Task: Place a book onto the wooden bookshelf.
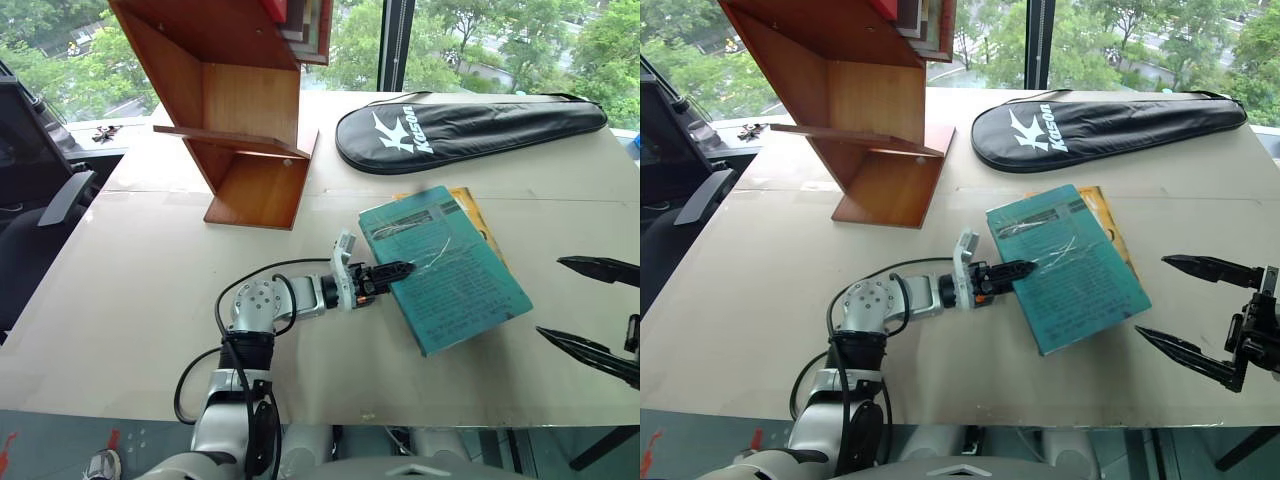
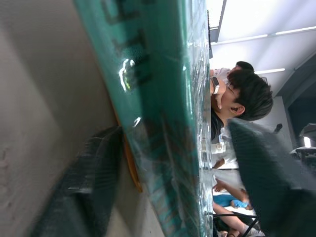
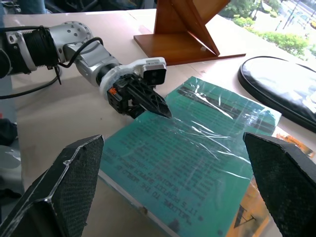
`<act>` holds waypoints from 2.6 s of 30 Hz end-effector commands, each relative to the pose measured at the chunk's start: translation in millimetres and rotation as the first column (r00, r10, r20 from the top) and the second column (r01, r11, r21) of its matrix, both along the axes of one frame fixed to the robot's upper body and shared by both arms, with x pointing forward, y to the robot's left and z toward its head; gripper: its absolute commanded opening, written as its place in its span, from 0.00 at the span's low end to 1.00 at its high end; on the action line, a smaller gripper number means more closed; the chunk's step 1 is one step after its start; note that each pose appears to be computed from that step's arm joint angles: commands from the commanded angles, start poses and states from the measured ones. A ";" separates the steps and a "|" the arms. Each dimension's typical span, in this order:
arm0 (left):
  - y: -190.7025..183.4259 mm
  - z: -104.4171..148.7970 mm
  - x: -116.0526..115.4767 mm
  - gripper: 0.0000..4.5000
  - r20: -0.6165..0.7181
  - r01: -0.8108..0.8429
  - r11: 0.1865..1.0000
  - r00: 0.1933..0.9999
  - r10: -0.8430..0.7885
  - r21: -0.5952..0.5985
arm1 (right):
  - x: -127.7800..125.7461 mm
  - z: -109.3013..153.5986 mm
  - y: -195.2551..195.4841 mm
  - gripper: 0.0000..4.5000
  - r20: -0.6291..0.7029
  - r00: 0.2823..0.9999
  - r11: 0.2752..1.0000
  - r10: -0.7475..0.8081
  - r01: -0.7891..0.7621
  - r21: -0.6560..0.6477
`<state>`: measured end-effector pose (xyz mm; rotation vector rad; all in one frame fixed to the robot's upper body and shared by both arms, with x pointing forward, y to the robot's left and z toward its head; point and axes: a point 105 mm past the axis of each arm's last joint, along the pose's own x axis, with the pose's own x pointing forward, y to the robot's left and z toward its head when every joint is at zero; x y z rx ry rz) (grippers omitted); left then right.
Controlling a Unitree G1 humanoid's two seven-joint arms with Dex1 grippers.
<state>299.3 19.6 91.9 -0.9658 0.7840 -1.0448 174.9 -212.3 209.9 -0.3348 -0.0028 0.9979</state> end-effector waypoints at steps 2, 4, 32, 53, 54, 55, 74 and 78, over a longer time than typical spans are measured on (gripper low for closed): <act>20.7 20.5 -5.4 0.14 0.078 -0.003 0.998 0.997 0.008 -0.062 | 2.9 3.5 6.4 1.00 0.041 0.999 1.000 0.010 -0.011 0.021; 32.5 30.0 -9.5 0.02 0.106 -0.006 0.997 0.994 0.014 -0.080 | 6.3 1.6 5.6 1.00 0.042 0.999 1.000 0.007 -0.009 0.030; 84.8 279.3 -32.2 0.02 0.820 -0.549 0.752 -0.192 -0.539 0.366 | 31.7 15.6 -47.6 1.00 0.106 0.977 0.976 -0.184 0.168 0.140; 207.3 258.3 30.8 0.02 0.157 -0.767 -0.161 0.324 -0.933 0.622 | 39.8 68.5 3.9 1.00 0.290 0.957 0.929 0.011 -0.117 0.351; 207.8 255.3 31.2 0.02 0.139 -0.756 -0.172 0.328 -0.934 0.632 | 38.8 72.1 6.5 1.00 0.301 0.953 0.924 0.020 -0.132 0.358; 208.1 253.3 31.4 0.02 0.126 -0.750 -0.179 0.330 -0.936 0.637 | 38.5 74.1 7.9 1.00 0.306 0.952 0.920 0.023 -0.140 0.366; 191.0 263.7 12.6 0.60 0.384 -0.711 0.025 0.349 -0.855 0.702 | 46.8 68.7 12.8 1.00 0.261 0.964 0.922 0.049 -0.144 0.360; 199.1 274.9 -19.5 0.60 0.509 -0.690 0.160 0.336 -0.793 0.706 | 50.0 69.0 8.5 1.00 0.253 0.966 0.926 0.047 -0.137 0.352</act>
